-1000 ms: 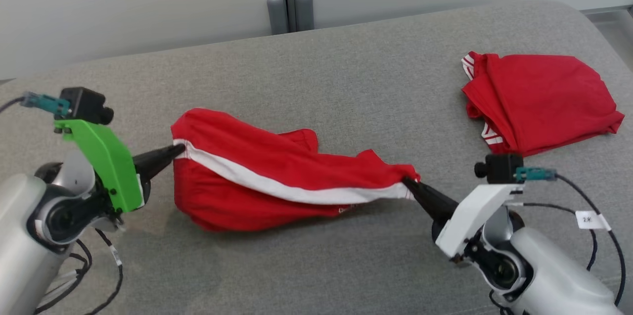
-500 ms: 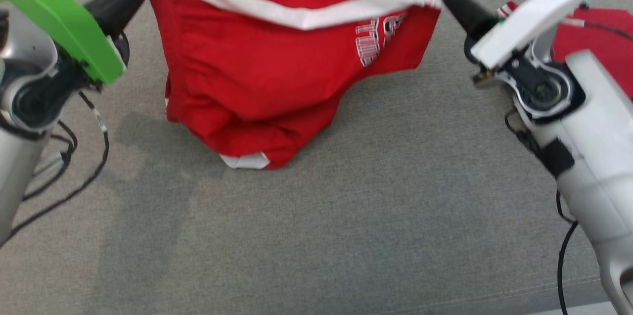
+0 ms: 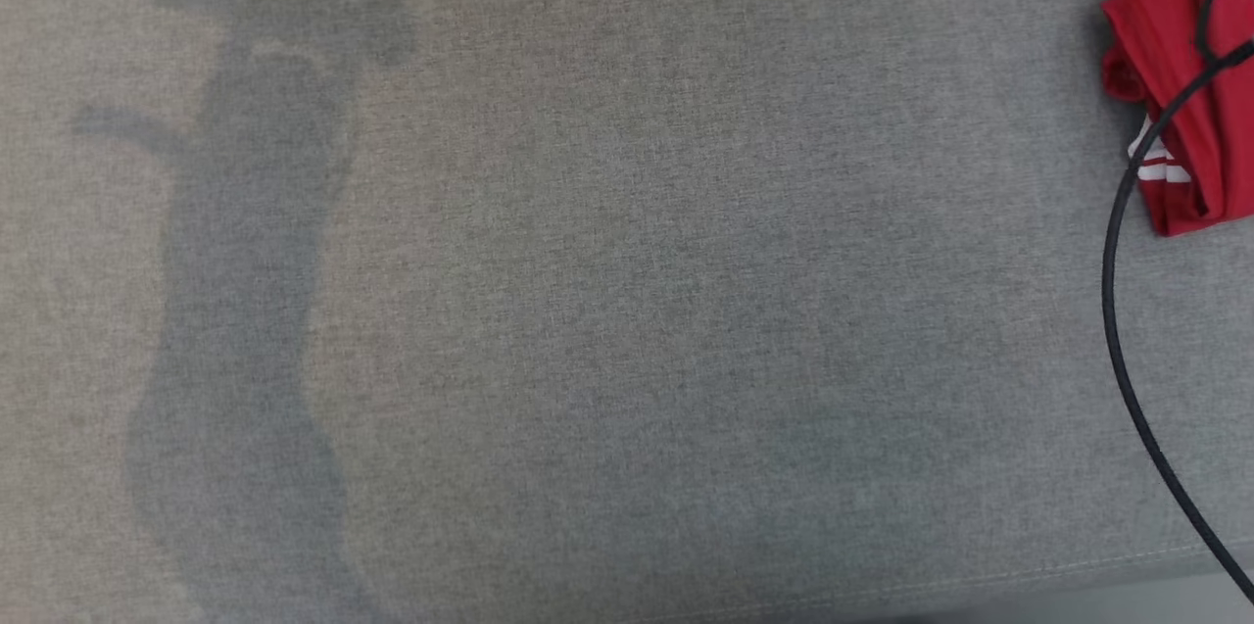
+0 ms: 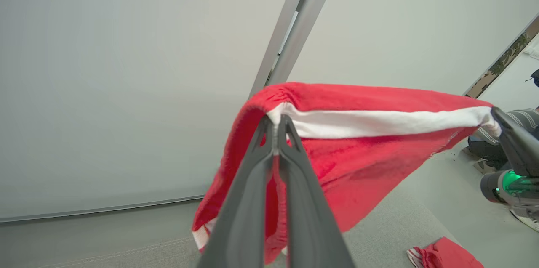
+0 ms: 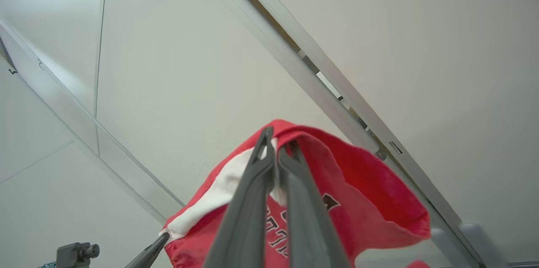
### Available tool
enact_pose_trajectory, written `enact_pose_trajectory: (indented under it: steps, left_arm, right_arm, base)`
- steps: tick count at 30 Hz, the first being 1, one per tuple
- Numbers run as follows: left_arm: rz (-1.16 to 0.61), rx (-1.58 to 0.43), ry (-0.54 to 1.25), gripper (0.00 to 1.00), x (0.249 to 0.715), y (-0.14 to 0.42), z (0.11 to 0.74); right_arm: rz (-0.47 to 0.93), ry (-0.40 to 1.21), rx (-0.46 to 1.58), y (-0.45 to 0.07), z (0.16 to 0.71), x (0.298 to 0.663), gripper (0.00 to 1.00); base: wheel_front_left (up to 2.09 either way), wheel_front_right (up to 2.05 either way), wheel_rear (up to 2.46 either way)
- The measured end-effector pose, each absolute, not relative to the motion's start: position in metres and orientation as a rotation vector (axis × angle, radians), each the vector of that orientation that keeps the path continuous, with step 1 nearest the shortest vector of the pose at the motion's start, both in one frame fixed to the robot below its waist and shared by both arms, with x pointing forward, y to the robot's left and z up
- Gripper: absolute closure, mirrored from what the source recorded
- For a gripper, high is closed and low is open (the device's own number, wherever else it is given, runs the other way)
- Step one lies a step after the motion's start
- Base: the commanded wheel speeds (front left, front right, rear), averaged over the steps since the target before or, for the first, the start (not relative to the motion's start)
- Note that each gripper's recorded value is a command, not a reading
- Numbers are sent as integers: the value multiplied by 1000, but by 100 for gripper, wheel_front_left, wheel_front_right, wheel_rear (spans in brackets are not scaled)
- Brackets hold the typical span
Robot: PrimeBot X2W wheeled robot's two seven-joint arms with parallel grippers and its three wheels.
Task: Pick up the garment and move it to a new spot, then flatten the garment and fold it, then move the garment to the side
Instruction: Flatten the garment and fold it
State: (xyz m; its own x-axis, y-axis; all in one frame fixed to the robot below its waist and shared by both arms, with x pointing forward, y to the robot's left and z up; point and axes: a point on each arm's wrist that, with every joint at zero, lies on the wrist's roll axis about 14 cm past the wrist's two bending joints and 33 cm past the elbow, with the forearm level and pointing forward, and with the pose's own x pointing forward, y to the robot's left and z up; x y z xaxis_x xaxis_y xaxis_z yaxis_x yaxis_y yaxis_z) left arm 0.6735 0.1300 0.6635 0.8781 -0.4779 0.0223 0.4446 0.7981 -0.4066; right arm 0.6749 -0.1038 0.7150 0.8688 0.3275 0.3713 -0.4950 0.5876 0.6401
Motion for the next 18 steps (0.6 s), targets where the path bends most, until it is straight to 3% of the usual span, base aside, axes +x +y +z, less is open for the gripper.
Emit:
enact_pose_trajectory:
  steps: [6, 13, 18]
  left_arm:
    - [-537, -402, 153, 100, 659, 119, 636]
    - [-619, -407, 430, 100, 587, 99, 541]
    - [-700, -413, 689, 100, 504, 89, 489]
  right_arm:
    - [528, -199, 758, -92, 703, 667, 100]
    - [493, 186, 649, -89, 569, 617, 100]
    - [453, 477, 495, -117, 486, 546, 100]
  base:
    - [0, 0, 0]
    - [0, 0, 0]
    - [0, 0, 0]
